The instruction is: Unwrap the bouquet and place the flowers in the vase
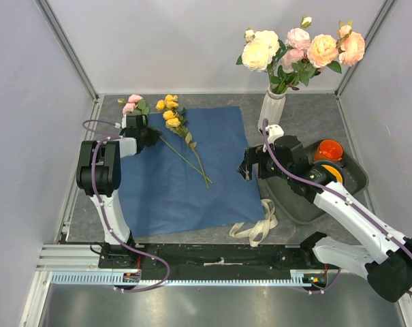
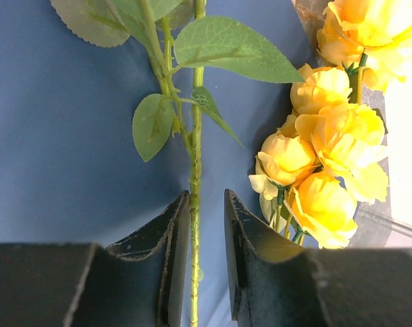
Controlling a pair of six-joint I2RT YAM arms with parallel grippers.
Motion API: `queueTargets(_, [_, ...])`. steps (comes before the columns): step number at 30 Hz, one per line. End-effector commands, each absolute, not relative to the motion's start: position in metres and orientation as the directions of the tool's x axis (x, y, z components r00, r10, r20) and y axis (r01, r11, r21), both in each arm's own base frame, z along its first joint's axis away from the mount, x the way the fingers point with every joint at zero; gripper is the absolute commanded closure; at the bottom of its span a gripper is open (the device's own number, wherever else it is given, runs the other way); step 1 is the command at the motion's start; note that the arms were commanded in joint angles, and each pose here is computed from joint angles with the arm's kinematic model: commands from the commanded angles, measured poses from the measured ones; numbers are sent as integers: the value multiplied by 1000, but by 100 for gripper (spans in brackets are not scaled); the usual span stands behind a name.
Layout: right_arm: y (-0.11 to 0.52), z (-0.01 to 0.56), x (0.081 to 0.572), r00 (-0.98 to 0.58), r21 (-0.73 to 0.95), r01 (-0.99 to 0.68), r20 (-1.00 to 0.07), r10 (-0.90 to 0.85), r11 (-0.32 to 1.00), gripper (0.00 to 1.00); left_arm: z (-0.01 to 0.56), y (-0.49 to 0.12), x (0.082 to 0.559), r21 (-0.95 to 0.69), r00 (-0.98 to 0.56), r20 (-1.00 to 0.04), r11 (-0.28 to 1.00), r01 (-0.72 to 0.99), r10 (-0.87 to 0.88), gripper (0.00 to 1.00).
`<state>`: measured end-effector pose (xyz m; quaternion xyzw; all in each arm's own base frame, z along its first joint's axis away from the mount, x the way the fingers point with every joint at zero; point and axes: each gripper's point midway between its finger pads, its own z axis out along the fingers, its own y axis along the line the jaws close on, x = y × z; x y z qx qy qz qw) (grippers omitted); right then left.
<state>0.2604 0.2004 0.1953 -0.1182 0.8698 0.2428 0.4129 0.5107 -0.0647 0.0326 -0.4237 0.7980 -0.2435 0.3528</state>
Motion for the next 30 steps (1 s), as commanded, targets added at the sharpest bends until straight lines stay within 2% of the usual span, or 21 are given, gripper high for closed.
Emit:
queueTargets(1, [201,225,263,-594,355,-397,-802,58,847,2,35,-69,520,-699,-413,-394,560,-445,-821,67])
queueTargets(4, [201,229,262,-593,364,-393,-802,70,844,2,30,-66,518,-698,-406,-404,563,-442,-819,71])
queueTargets(6, [202,231,261,-593,371,-392,-801,77,841,2,31,-67,519,-700,-407,-409,567,-434,-817,78])
queueTargets(8, [202,232,261,-595,375,-390,-800,81,841,2,35,-68,520,-708,-416,-409,570,-417,-812,89])
queueTargets(9, [202,233,261,-593,375,-391,-801,82,840,2,39,-67,521,-712,-413,-410,569,-413,-813,91])
queueTargets(11, [201,235,260,-592,376,-389,-801,85,841,2,67,-59,525,-708,-379,-473,599,-374,-795,98])
queueTargets(12, [201,237,261,-590,376,-389,-803,86,841,2,75,-55,521,-692,-370,-496,615,-379,-786,98])
queueTargets(13, [200,236,261,-590,374,-385,-803,86,844,2,108,-49,519,-681,-338,-557,650,-338,-759,98])
queueTargets(16, [200,237,263,-586,371,-384,-805,87,846,2,138,-18,502,-583,-250,-668,701,-410,-701,98])
queueTargets(17, [201,237,263,-587,370,-384,-805,86,846,2,170,-3,495,-574,-168,-713,704,-418,-681,98])
queueTargets(19, [204,235,266,-591,372,-386,-803,83,844,2,186,8,481,-535,-133,-759,727,-431,-637,98])
queueTargets(20, [205,232,268,-596,371,-386,-799,79,844,2,219,19,470,-545,-45,-784,722,-427,-619,98])
queueTargets(27, [218,233,277,-604,384,-408,-794,71,828,2,311,55,400,-551,237,-833,705,-448,-500,98])
queueTargets(30, [225,235,277,-604,385,-448,-796,43,807,2,342,55,381,-537,279,-843,737,-410,-459,98])
